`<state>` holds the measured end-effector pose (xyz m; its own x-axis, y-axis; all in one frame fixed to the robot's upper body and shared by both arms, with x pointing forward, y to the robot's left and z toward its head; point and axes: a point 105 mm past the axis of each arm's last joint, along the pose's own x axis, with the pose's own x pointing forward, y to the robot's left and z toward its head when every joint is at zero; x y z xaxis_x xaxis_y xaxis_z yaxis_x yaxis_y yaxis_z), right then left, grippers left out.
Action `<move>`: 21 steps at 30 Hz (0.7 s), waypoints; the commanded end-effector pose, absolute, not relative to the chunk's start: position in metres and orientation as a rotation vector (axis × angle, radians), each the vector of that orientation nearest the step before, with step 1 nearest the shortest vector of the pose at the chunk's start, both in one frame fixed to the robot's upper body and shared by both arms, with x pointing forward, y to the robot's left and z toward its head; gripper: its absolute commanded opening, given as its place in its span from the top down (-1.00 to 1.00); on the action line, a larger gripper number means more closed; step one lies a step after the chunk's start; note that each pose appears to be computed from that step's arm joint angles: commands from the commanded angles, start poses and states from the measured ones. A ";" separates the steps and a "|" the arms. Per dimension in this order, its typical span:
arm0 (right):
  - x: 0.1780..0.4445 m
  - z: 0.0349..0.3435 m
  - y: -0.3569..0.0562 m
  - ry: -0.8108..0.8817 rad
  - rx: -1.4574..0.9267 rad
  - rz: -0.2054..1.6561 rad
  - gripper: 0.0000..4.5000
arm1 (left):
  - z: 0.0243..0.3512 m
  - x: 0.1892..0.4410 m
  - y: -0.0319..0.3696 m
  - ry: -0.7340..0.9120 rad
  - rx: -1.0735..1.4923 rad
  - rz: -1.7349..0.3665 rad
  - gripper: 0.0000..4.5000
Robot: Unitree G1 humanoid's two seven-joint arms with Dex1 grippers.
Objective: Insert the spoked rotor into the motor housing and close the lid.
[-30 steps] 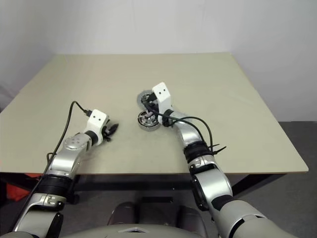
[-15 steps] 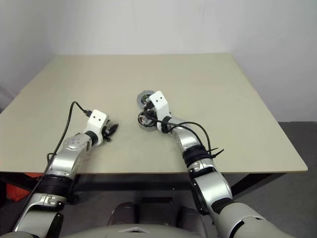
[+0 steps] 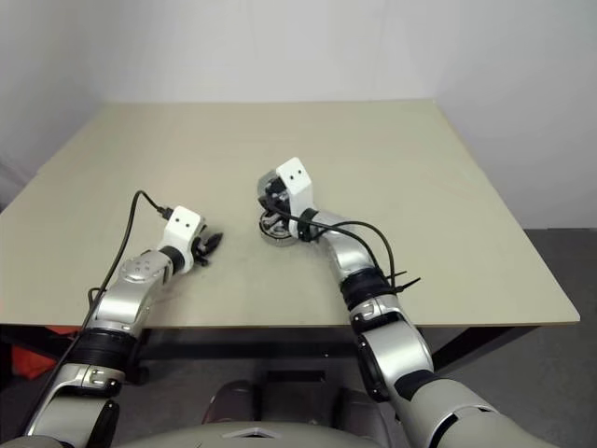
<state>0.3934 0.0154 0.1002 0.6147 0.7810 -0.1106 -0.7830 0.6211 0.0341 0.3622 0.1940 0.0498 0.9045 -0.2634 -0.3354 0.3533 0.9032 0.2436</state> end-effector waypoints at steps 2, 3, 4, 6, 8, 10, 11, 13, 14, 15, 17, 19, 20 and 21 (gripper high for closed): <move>0.402 0.091 0.020 0.157 -0.018 0.859 0.99 | 0.064 0.365 0.196 0.253 0.318 -0.308 -0.01; 0.402 0.087 0.020 0.170 -0.029 0.851 0.99 | 0.064 0.364 0.196 0.253 0.317 -0.307 -0.01; 0.404 0.085 0.019 0.176 -0.039 0.840 0.99 | 0.064 0.364 0.196 0.253 0.317 -0.306 -0.01; 0.406 0.086 0.018 0.170 -0.042 0.835 0.99 | 0.063 0.363 0.197 0.254 0.315 -0.303 -0.01; 0.407 0.087 0.017 0.163 -0.042 0.835 0.99 | 0.063 0.362 0.197 0.254 0.315 -0.301 -0.01; 0.408 0.089 0.016 0.156 -0.045 0.833 0.99 | 0.063 0.362 0.197 0.255 0.315 -0.301 -0.01; 0.408 0.090 0.015 0.150 -0.045 0.833 0.99 | 0.063 0.362 0.197 0.255 0.314 -0.300 -0.01; 0.409 0.100 0.016 0.116 -0.038 0.841 0.99 | 0.062 0.362 0.196 0.255 0.313 -0.302 -0.01; 0.410 0.107 0.017 0.092 -0.029 0.846 0.99 | 0.062 0.363 0.195 0.254 0.313 -0.303 -0.01; 0.411 0.114 0.017 0.067 -0.021 0.848 0.99 | 0.062 0.363 0.195 0.253 0.313 -0.304 -0.01; 0.414 0.127 0.017 0.025 -0.018 0.845 0.99 | 0.062 0.363 0.194 0.252 0.313 -0.306 -0.01; 0.417 0.135 0.015 0.002 -0.023 0.836 0.99 | 0.063 0.364 0.194 0.252 0.313 -0.307 -0.01; 0.419 0.139 0.013 -0.005 -0.024 0.829 0.99 | 0.063 0.364 0.194 0.251 0.313 -0.307 -0.01; 0.421 0.140 0.012 -0.007 -0.025 0.823 0.99 | 0.063 0.364 0.194 0.251 0.313 -0.308 -0.01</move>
